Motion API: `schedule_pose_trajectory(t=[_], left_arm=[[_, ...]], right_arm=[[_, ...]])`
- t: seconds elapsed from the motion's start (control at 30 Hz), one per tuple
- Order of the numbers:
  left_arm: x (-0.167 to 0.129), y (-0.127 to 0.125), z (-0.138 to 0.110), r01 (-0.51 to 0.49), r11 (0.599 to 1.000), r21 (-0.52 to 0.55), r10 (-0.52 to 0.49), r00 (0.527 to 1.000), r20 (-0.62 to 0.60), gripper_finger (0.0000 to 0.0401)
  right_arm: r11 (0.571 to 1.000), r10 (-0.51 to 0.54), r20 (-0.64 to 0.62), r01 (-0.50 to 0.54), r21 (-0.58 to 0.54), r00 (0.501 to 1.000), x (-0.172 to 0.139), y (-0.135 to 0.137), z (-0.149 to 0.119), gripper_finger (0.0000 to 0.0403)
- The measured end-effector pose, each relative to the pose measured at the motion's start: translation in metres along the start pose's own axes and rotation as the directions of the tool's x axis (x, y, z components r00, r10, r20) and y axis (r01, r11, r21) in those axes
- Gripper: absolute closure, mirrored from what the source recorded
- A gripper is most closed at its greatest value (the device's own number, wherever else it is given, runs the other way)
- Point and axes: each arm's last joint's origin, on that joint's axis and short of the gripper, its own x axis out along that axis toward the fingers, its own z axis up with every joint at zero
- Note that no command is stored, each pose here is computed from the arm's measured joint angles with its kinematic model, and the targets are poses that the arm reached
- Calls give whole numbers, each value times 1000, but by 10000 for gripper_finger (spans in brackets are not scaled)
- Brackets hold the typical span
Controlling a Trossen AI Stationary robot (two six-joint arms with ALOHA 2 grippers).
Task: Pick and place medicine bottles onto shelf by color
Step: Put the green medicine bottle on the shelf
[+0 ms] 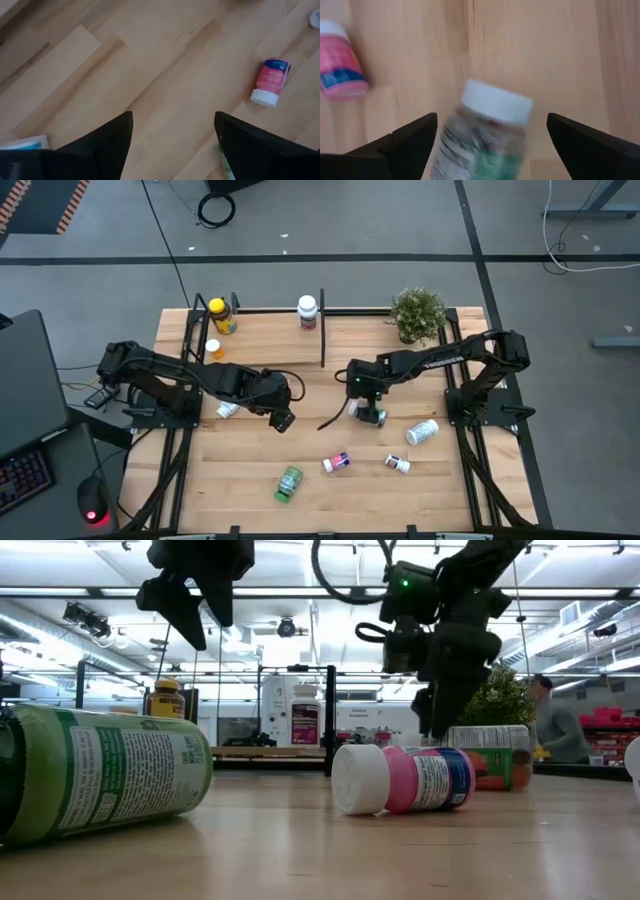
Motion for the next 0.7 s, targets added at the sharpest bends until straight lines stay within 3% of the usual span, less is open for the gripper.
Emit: schedule_pose_trajectory(t=[0.7], left_arm=[[0, 2, 4, 0, 999, -32, 1, 1000, 18, 115]], right_arm=[[995, -12, -95, 21, 94, 995, 31, -23, -1, 46]])
